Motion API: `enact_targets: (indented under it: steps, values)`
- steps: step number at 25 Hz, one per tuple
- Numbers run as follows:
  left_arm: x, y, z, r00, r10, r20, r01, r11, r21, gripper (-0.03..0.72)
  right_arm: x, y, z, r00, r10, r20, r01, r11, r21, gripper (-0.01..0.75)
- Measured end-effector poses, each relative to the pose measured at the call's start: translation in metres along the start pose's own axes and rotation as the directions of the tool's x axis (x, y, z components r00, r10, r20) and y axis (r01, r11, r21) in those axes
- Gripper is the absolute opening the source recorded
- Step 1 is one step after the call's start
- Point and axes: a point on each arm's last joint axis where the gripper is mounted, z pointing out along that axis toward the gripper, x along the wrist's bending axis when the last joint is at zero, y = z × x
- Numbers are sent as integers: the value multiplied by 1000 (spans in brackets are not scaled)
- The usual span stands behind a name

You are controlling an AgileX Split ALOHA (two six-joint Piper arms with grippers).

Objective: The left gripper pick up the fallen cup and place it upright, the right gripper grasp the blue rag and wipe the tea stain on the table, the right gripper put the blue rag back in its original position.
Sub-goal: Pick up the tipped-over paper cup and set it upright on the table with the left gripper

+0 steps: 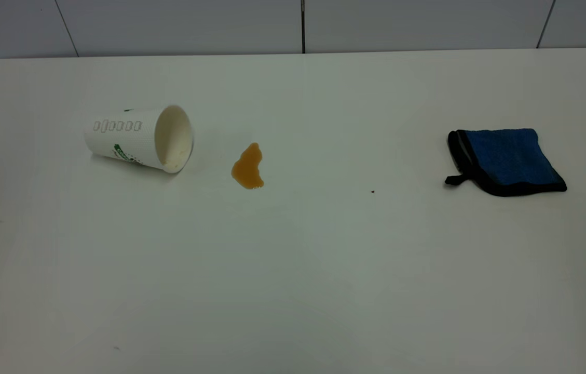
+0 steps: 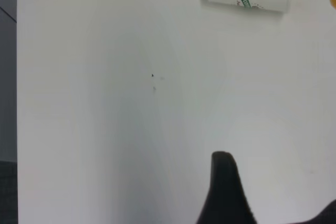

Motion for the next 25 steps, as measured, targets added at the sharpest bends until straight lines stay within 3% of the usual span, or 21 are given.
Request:
enact_targets:
  steps: [6,17,21,25]
  values:
    - [-1,32,71,998,50,39,-53,995,87,580,0,0,0,1000,0,0,0,1000,0,587]
    - [-80,98,200,953,227,203,-258,955,146,580,0,0,0,1000,0,0,0,1000,0,587]
    - [-108,113,244,937,294,191,-326,930,168,580,0,0,0,1000,0,0,0,1000,0,587]
    - [-128,127,279,943,323,82,-333,917,219,580,0,0,0,1000,0,0,0,1000,0,587]
